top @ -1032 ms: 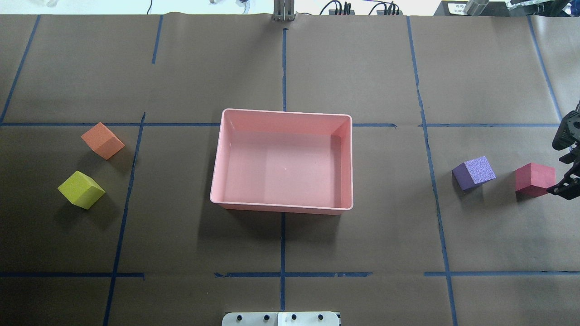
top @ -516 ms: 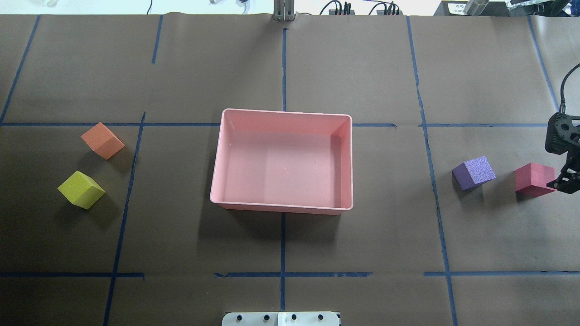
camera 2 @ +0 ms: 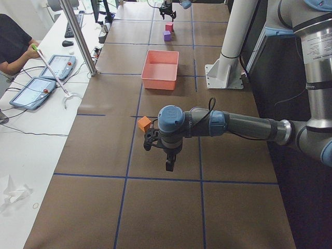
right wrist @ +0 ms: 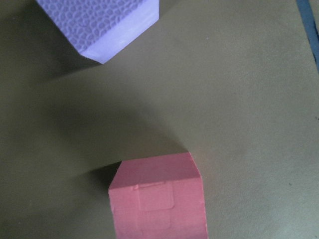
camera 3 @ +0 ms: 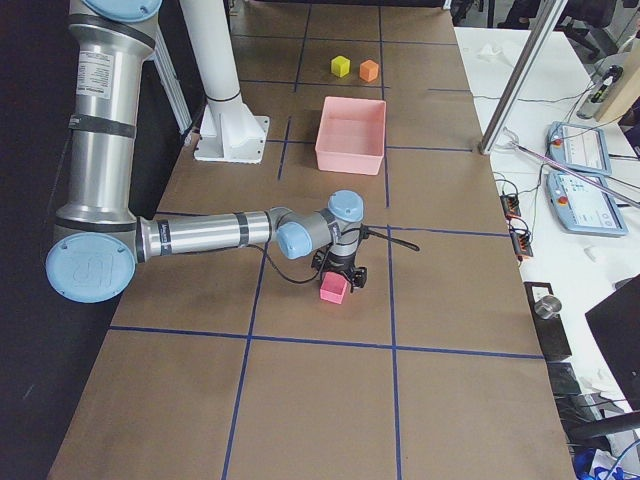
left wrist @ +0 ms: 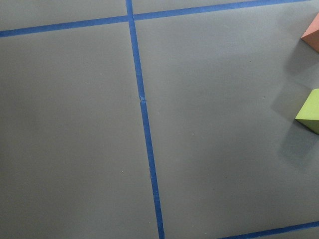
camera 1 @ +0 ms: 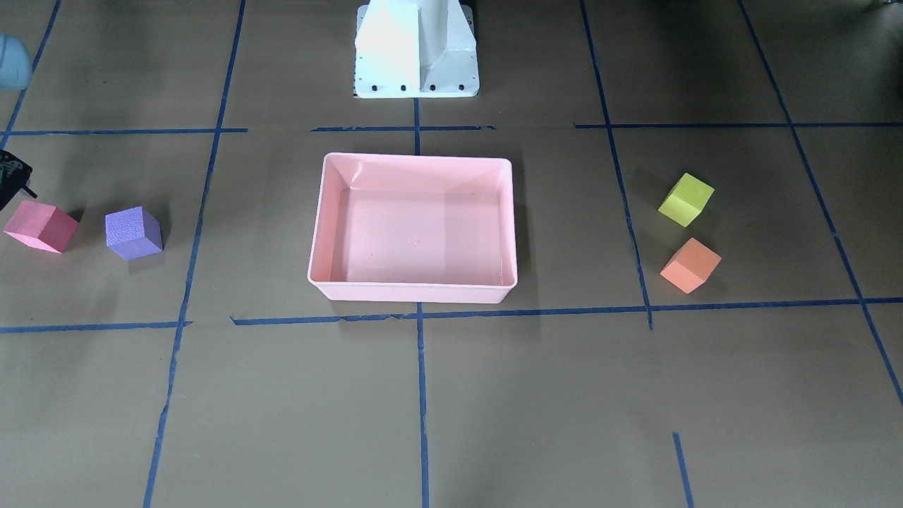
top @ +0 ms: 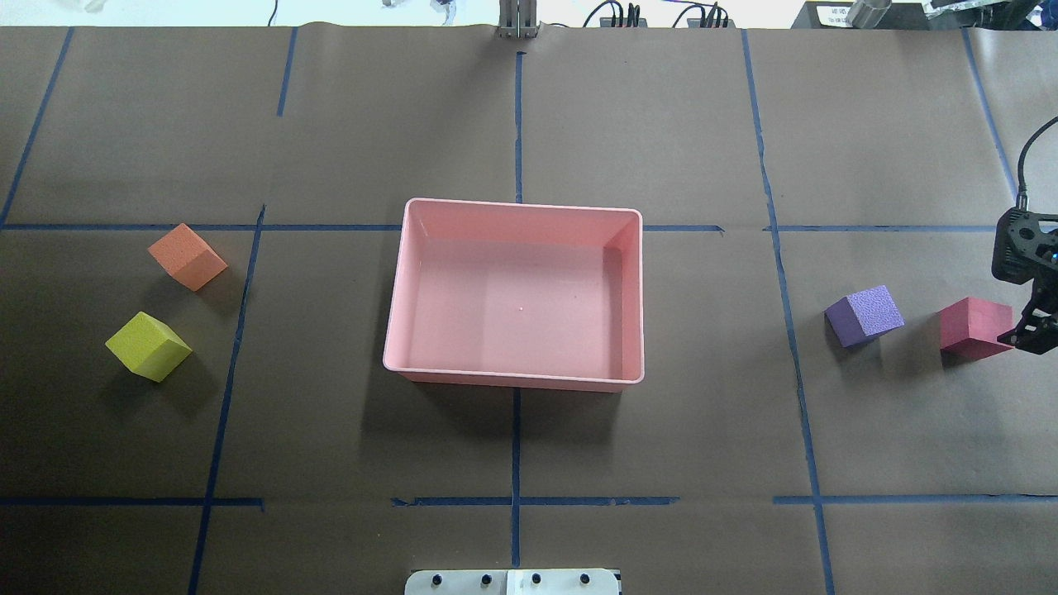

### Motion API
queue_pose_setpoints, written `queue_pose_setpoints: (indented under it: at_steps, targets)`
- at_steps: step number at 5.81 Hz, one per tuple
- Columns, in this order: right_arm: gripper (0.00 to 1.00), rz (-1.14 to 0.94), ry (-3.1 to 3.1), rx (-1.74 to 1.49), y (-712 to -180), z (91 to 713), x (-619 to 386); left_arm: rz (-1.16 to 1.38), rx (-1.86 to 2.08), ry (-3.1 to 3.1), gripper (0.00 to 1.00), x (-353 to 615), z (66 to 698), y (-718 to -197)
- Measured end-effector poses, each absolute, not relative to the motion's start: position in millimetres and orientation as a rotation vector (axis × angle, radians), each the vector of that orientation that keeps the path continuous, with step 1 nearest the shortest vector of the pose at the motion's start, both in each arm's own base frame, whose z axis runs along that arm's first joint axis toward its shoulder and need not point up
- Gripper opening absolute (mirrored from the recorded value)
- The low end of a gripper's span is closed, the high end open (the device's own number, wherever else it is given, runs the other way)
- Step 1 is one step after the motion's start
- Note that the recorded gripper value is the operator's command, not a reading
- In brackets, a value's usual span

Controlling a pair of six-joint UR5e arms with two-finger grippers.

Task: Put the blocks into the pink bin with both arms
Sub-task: 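Lower the right gripper onto the red cube and grasp it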

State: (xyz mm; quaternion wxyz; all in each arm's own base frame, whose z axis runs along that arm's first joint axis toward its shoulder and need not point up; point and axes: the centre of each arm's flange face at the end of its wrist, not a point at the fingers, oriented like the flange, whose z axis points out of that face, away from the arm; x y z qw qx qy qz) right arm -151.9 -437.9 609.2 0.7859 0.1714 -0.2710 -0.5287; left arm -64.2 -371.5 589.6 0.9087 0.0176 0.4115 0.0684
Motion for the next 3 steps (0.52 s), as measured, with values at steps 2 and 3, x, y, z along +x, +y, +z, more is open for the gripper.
queue_pose_setpoints:
  at_steps: [2, 3]
  targets:
    - [0.99, -1.128, -0.604, 0.352, -438, 611, -161, 0.141, 0.036, 0.849, 1.0, -64, 590, -371]
    - [0.99, -1.127, -0.612, 0.341, -440, 614, -168, 0.141, 0.037, 0.849, 1.0, -64, 589, -371]
